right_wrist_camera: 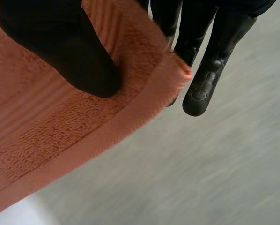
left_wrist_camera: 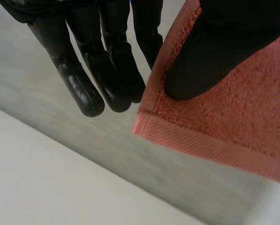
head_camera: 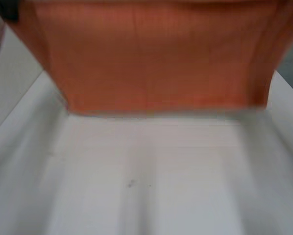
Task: Fold the laundry
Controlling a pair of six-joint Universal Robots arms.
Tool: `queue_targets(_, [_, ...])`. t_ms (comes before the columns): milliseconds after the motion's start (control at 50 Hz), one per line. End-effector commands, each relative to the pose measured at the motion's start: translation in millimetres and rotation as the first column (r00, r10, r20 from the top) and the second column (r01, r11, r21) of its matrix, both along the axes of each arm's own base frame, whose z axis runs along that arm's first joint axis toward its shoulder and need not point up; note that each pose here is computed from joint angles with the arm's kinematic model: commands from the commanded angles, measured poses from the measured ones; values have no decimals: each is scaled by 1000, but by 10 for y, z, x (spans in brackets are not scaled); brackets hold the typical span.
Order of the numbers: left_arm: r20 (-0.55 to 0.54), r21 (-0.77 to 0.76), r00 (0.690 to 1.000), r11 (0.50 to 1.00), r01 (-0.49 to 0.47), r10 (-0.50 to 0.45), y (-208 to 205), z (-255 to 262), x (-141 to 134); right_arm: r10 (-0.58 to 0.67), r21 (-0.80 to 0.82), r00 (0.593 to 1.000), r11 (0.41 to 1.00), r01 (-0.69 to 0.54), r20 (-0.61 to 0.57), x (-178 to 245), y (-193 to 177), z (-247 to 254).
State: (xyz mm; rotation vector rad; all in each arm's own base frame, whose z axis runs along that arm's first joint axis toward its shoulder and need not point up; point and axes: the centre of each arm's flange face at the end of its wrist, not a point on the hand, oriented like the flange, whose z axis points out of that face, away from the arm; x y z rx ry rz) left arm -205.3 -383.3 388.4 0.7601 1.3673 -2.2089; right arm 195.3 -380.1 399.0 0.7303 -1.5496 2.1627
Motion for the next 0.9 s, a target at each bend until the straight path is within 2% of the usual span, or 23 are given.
queue_targets(20, [-113, -116, 992, 992, 48, -61, 125, 170, 45, 112, -100, 993, 989, -106, 48, 1, 352, 198])
queue_targets(60, [-108, -71, 992, 996, 52, -60, 117, 21, 41, 116, -71, 992, 991, -112, 44, 8, 343, 104])
queue_targets(80, [-97, -21, 993, 998, 66, -68, 119, -161, 17, 128, 9, 991, 992, -128, 35, 36, 345, -152])
queue_targets(200, [-78, 130, 995, 989, 75, -65, 142, -729, 53, 128, 201, 992, 971, -128, 13, 56, 351, -792])
queue_targets(280, [-64, 233, 996, 969, 80, -66, 177, -1169, 78, 127, 349, 992, 930, -118, -3, 65, 319, -1327])
queue_targets(380, [-37, 395, 995, 914, 95, -87, 264, -1911, 53, 124, 527, 992, 844, -98, -15, 59, 292, -2022])
queue_targets(480, [-20, 487, 996, 869, 88, -90, 390, -2229, 72, 115, 621, 993, 780, -77, -22, 23, 312, -2384])
queue_targets(580, [38, 625, 997, 781, 25, -62, 678, -2450, 221, 137, 679, 987, 732, -48, -78, -27, 493, -2356])
queue_targets(660, [108, 691, 994, 719, -74, -1, 898, -2275, 524, 182, 728, 969, 685, -2, -169, -125, 758, -2119])
queue_targets(680, [131, 719, 991, 686, -109, 21, 1008, -2196, 637, 190, 758, 961, 652, 29, -199, -218, 855, -2064])
queue_targets(720, [147, 741, 989, 658, -130, 30, 1130, -2094, 705, 191, 772, 958, 634, 46, -214, -274, 899, -2042])
queue_targets(760, [162, 763, 986, 629, -149, 37, 1307, -1937, 770, 208, 812, 943, 575, 96, -258, -433, 1043, -1987])
queue_targets(820, [163, 778, 986, 610, -151, 35, 1443, -1815, 791, 275, 849, 907, 507, 146, -320, -599, 1222, -1970])
queue_targets(880, [154, 775, 988, 617, -136, 24, 1487, -1749, 776, 276, 838, 899, 522, 156, -340, -643, 1195, -1971])
queue_targets(900, [133, 751, 991, 655, -85, -23, 1479, -1686, 708, 264, 822, 901, 548, 154, -344, -645, 1152, -1965])
